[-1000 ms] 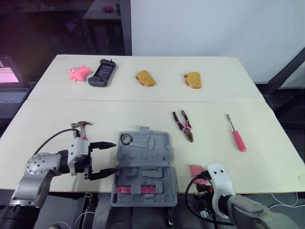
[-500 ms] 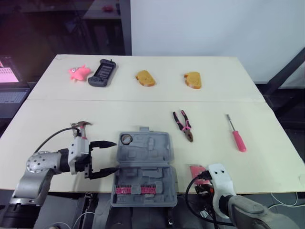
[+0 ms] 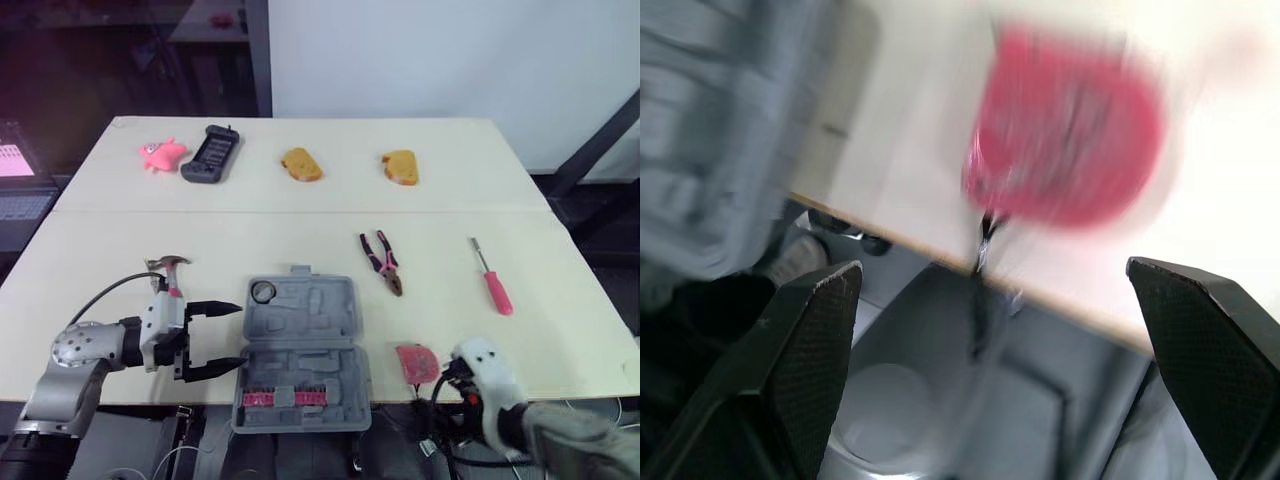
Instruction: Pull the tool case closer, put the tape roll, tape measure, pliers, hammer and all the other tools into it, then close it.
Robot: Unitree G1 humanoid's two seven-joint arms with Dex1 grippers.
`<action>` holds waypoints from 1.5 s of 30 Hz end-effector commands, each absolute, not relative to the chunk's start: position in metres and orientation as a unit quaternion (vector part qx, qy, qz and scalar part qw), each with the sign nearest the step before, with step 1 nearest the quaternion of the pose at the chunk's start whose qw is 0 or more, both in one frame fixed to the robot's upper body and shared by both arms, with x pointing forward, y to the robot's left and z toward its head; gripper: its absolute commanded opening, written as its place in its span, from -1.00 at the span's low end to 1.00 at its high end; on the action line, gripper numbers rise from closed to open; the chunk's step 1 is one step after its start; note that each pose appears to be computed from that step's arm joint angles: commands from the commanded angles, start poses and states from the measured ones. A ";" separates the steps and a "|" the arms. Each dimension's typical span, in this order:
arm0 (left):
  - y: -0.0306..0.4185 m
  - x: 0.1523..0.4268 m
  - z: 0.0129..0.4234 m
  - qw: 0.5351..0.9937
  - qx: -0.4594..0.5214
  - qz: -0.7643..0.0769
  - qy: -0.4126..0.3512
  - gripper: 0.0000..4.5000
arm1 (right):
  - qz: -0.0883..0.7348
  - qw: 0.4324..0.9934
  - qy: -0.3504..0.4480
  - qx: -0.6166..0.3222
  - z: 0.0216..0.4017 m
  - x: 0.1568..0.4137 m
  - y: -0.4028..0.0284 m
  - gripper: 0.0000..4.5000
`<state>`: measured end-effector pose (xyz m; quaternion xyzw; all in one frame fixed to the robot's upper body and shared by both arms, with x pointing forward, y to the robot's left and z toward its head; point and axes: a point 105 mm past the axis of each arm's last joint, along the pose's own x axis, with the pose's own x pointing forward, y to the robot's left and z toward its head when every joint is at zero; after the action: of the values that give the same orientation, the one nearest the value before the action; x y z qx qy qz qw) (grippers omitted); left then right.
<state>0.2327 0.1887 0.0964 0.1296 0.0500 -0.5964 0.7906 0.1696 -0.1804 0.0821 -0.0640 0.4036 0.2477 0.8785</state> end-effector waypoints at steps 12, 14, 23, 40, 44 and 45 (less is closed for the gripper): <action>0.187 0.231 0.111 0.794 0.144 -0.591 0.029 1.00 | 0.608 0.622 0.222 -0.441 0.090 0.220 -0.193 0.99; 0.188 0.229 0.112 0.795 0.144 -0.588 0.029 1.00 | 0.609 0.615 0.216 -0.452 0.084 0.229 -0.192 0.99; 0.191 0.227 0.114 0.805 0.147 -0.574 0.030 1.00 | 0.620 0.601 0.239 -0.445 0.058 0.235 -0.193 0.99; 0.191 0.227 0.114 0.808 0.148 -0.569 0.033 1.00 | 0.610 0.614 0.257 -0.431 0.039 0.242 -0.194 0.99; 0.191 0.228 0.115 0.809 0.148 -0.567 0.033 1.00 | 0.609 0.616 0.255 -0.430 0.039 0.243 -0.193 0.29; 0.191 0.228 0.115 0.809 0.148 -0.567 0.034 1.00 | 0.609 0.616 0.254 -0.430 0.039 0.243 -0.193 0.29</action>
<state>0.2281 0.1906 0.1040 0.1356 0.0482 -0.5667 0.8113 0.2422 -0.1945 0.0381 -0.4270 0.2586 0.6098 0.6156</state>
